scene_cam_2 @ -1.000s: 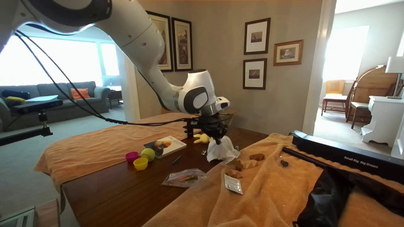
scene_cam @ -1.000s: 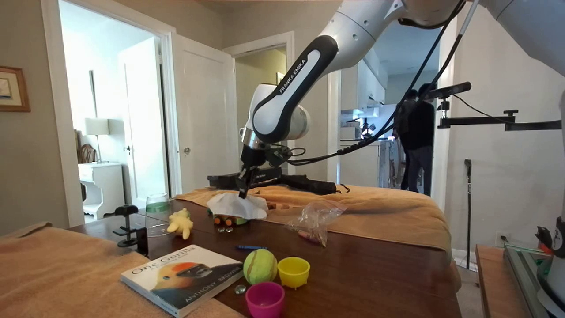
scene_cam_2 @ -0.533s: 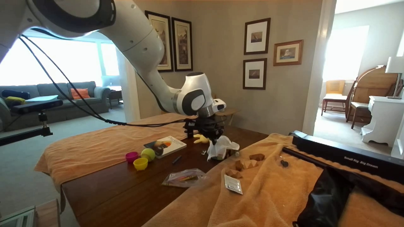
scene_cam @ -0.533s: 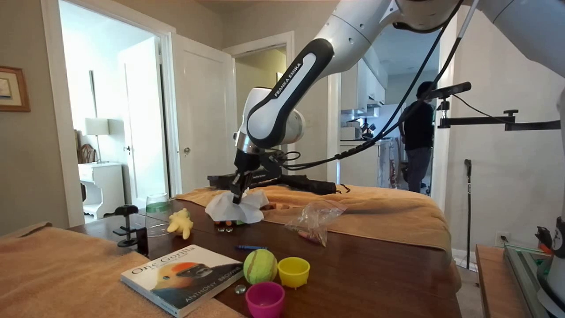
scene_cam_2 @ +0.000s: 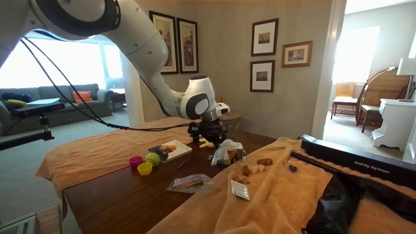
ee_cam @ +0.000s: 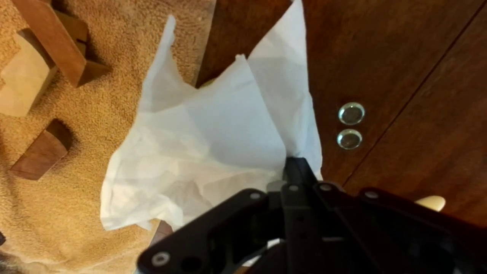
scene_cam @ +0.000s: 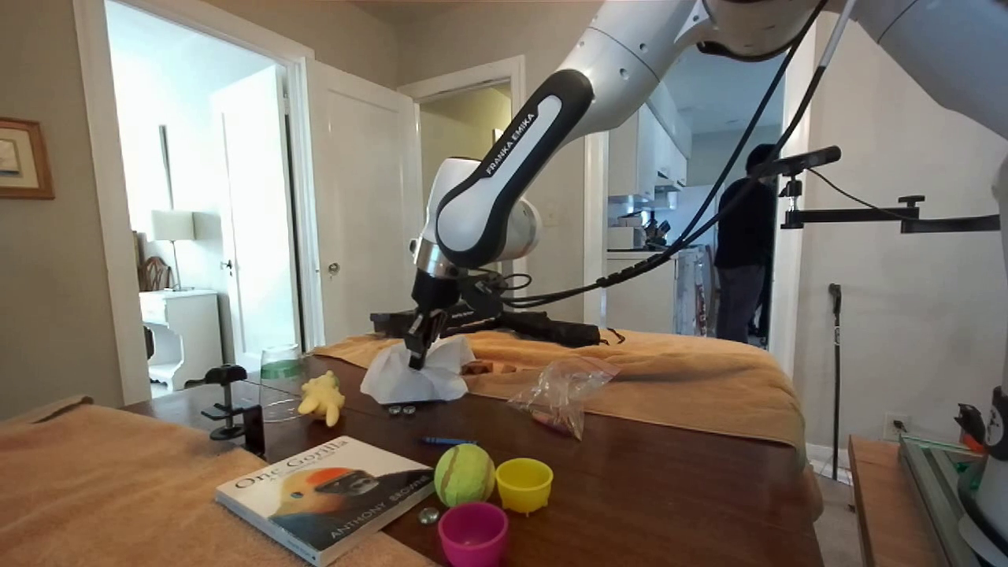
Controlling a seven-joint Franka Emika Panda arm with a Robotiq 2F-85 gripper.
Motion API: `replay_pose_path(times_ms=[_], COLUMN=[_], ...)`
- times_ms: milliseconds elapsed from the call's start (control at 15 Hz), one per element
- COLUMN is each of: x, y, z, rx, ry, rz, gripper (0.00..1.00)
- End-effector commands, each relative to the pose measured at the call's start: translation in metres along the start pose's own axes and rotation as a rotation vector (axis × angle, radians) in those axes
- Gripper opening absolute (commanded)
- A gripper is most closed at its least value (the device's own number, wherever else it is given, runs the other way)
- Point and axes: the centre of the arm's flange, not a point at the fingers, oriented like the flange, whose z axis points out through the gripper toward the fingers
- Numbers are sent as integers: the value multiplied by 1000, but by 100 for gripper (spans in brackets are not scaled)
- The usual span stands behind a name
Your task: Wipe the toy car with the white cloth
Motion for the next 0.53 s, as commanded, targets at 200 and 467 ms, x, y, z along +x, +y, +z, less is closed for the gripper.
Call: replay_pose_path(times_ms=[200, 467], x=[9, 1], y=[51, 89], z=[-14, -13], rx=[-26, -61], ry=[31, 27], rz=[73, 129], gripper=[0, 0])
